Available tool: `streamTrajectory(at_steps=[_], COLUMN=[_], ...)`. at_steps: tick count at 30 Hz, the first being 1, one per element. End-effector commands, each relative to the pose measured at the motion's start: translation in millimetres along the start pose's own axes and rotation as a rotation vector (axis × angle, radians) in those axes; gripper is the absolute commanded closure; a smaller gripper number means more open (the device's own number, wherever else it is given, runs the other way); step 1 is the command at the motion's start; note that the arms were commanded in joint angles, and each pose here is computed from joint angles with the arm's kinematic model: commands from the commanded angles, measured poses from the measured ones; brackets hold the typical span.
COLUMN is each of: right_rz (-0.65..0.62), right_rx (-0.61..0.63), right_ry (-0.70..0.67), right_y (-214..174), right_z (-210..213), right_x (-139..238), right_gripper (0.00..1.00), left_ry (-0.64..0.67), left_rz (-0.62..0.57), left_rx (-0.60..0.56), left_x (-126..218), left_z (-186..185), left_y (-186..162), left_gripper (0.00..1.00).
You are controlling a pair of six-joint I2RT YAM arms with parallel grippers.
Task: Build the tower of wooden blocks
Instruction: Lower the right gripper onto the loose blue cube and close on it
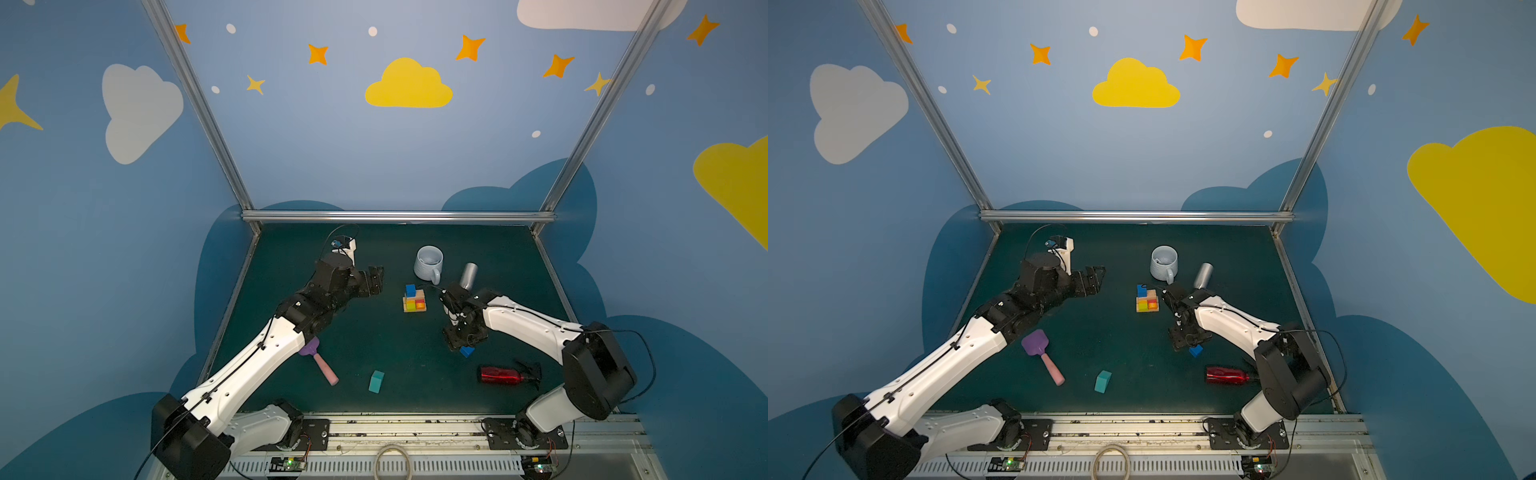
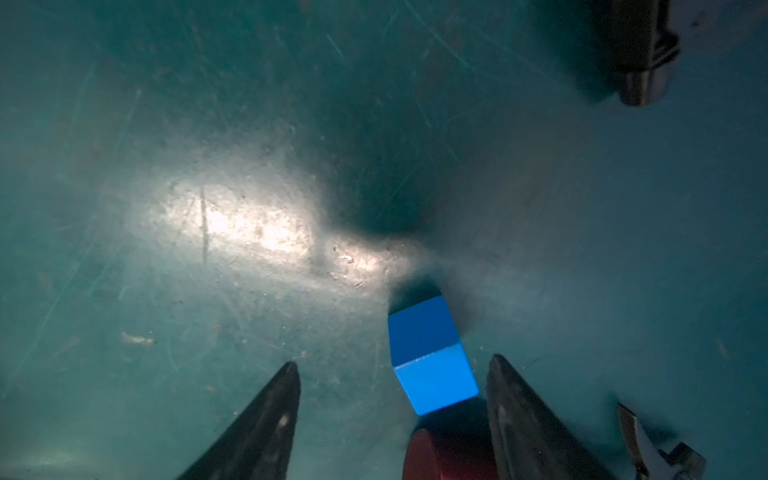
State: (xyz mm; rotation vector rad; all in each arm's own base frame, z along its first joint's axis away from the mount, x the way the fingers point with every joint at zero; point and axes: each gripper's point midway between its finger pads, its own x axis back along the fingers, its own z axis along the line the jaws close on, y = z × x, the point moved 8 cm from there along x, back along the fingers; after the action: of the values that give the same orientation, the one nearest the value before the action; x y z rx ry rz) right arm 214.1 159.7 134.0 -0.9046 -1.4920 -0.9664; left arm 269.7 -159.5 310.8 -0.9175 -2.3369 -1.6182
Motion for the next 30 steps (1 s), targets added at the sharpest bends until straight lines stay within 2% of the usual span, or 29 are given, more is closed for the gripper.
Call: streamTrajectory(at_steps=[1,21,30], right_rz=[0.029,0.045,0.061], right_rx=[0.010,-0.074,-0.100], right_ry=[-0.032,0.026,0.077], right_y=[-2.3,-13.9,-20.0], right_z=[-1.7,-14.1,-9.7], right_x=[-3.7,-14.1,-16.6], right_gripper=[0.31,0.28,0.35], left_ry=[-0.016,-0.003,-0.006], left_rz=[-0.015,0.002,0.008], left_rx=[-0.003,0.007,0.013], left_x=[-0.1,-7.2,-8.9], left_z=[-0.3,2.6,2.7], left_y=[2.9,0.5,-0.1], left_gripper=[0.07,0.07,0.07])
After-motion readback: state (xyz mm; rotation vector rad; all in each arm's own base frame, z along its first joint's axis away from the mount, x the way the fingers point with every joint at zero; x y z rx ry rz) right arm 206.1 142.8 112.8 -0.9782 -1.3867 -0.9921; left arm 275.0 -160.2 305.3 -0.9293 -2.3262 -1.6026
